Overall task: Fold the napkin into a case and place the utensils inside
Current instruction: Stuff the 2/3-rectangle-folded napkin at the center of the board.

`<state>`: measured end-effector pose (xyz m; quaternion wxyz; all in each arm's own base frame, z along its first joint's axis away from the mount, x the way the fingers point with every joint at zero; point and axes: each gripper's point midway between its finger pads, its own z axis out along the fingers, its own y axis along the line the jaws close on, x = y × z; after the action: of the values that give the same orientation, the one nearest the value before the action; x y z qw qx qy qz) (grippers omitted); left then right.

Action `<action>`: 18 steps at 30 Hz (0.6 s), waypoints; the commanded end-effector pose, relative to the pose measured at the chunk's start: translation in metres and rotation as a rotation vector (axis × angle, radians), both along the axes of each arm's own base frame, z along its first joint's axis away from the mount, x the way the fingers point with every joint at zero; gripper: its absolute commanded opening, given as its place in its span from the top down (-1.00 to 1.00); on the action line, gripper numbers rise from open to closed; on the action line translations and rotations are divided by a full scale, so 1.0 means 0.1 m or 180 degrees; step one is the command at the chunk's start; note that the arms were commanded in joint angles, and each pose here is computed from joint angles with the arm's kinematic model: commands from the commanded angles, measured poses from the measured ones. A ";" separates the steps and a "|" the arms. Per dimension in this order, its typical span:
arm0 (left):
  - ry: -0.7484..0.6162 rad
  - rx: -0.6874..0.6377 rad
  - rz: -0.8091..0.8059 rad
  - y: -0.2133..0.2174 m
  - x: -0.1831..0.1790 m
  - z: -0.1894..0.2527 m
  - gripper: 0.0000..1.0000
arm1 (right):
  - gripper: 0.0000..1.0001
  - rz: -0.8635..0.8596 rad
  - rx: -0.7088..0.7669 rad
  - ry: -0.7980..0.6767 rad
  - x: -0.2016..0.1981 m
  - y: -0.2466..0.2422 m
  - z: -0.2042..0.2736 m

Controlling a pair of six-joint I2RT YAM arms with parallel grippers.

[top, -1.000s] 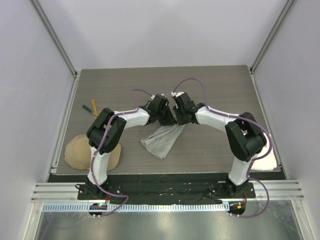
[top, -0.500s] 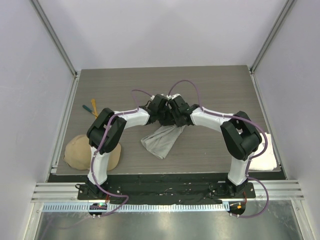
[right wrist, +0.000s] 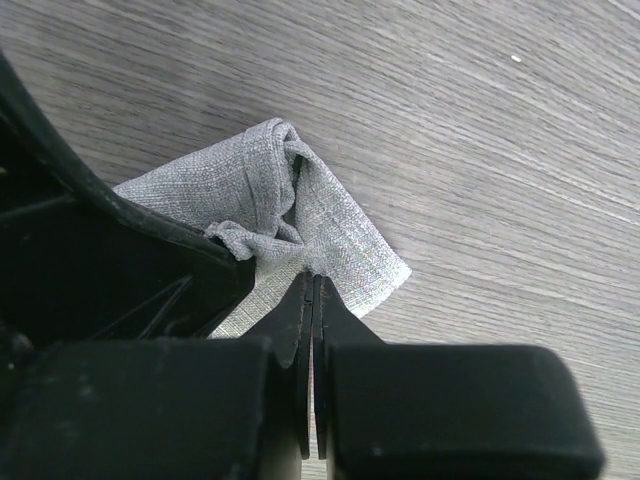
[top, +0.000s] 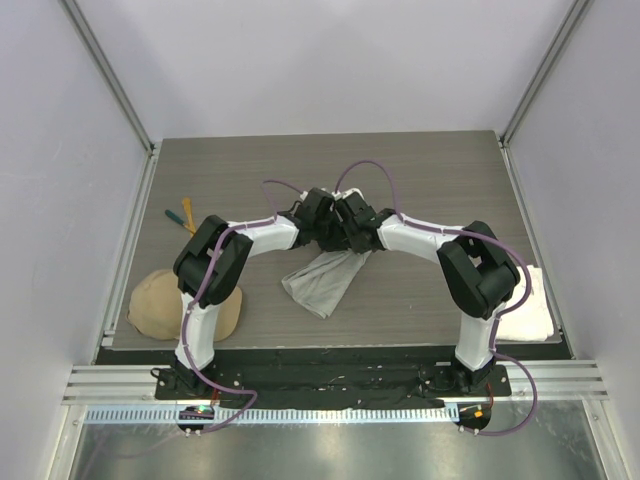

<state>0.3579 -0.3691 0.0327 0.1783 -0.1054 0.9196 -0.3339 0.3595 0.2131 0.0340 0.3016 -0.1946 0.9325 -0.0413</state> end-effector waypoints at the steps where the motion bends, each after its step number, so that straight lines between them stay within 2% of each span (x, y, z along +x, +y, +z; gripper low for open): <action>1: 0.0112 0.0035 -0.0028 0.00 -0.05 -0.05 1.00 | 0.98 0.0007 0.0358 -0.0165 0.11 0.24 0.29; 7: 0.0271 -0.0026 0.0149 -0.02 -0.04 -0.03 1.00 | 0.98 -0.0212 0.1198 0.0069 0.06 0.50 0.54; 13: 0.0313 0.0140 0.0387 0.13 -0.07 -0.09 1.00 | 0.98 -0.0461 0.1481 0.0148 0.09 0.48 0.58; 18: 0.0098 0.0147 0.0353 0.08 -0.06 -0.03 1.00 | 0.98 -0.0541 0.1849 0.0266 0.09 0.43 0.58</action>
<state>0.3591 -0.3668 0.0322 0.1666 -0.1596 0.9172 -0.3249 0.3603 0.2388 0.0573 0.2789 -0.0594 0.9510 0.1196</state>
